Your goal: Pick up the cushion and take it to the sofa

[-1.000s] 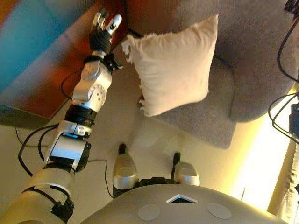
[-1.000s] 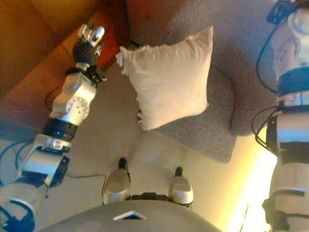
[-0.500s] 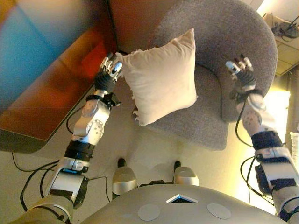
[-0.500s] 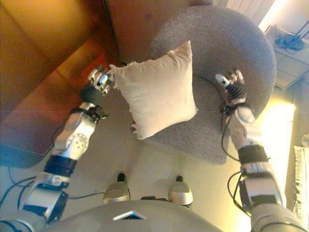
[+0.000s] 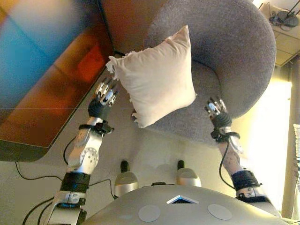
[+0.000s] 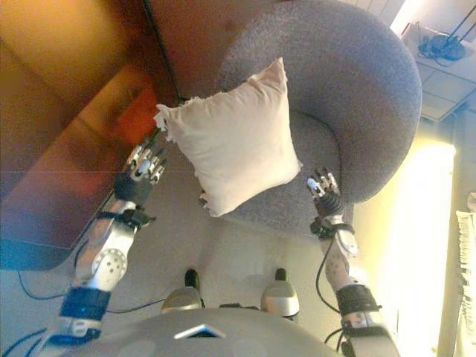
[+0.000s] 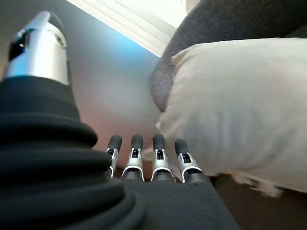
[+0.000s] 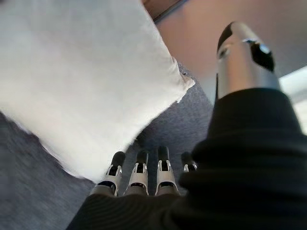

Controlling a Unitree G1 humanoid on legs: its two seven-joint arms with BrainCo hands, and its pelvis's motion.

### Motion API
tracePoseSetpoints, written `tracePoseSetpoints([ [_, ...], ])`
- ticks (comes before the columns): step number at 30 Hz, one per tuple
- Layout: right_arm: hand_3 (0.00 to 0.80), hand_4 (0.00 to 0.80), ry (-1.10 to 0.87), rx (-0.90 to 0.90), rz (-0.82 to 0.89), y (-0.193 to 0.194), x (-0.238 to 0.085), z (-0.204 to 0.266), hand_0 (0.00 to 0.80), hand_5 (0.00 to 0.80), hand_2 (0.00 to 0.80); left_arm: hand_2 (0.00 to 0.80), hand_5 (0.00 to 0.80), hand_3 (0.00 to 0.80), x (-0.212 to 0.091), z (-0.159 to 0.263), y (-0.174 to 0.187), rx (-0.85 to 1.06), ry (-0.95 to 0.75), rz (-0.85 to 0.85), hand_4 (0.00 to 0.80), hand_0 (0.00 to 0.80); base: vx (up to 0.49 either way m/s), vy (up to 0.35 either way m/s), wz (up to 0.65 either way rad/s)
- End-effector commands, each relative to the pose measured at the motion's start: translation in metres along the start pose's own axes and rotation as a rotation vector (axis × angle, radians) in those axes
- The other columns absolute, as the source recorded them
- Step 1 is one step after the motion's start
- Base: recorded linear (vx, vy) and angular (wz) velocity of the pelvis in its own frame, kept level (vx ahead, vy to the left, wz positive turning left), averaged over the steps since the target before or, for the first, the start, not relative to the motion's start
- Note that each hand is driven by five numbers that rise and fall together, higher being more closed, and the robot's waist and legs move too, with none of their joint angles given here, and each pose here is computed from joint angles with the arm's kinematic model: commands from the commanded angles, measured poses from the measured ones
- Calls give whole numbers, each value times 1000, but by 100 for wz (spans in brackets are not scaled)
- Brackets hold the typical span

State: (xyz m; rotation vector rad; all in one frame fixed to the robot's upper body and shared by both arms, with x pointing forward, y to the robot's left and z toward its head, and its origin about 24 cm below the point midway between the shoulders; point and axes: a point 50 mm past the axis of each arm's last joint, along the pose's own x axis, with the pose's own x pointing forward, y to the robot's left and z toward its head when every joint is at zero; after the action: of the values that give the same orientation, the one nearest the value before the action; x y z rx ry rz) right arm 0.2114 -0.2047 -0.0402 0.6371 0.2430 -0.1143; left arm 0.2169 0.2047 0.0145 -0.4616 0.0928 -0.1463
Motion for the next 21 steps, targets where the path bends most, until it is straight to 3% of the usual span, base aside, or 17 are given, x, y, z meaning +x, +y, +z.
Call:
tracePoseSetpoints([
  [1,0,0,-203,141,89,16,8,29,0,0,0,0,0,0,7,17,-12,11,-106,-120,0,0,0,0,0],
  [6,0,0,-204,111,106,19,8,28,0,0,0,0,0,0,-2,10,-24,-33,-63,-295,0,0,-37,17,3],
  [12,0,0,-172,102,169,26,12,22,0,0,0,0,0,0,0,-15,-42,-237,86,-479,0,0,-21,3,2],
  [21,0,0,-88,84,178,26,8,10,0,0,0,0,0,0,-5,-33,-42,-239,151,-471,0,0,4,4,-1],
])
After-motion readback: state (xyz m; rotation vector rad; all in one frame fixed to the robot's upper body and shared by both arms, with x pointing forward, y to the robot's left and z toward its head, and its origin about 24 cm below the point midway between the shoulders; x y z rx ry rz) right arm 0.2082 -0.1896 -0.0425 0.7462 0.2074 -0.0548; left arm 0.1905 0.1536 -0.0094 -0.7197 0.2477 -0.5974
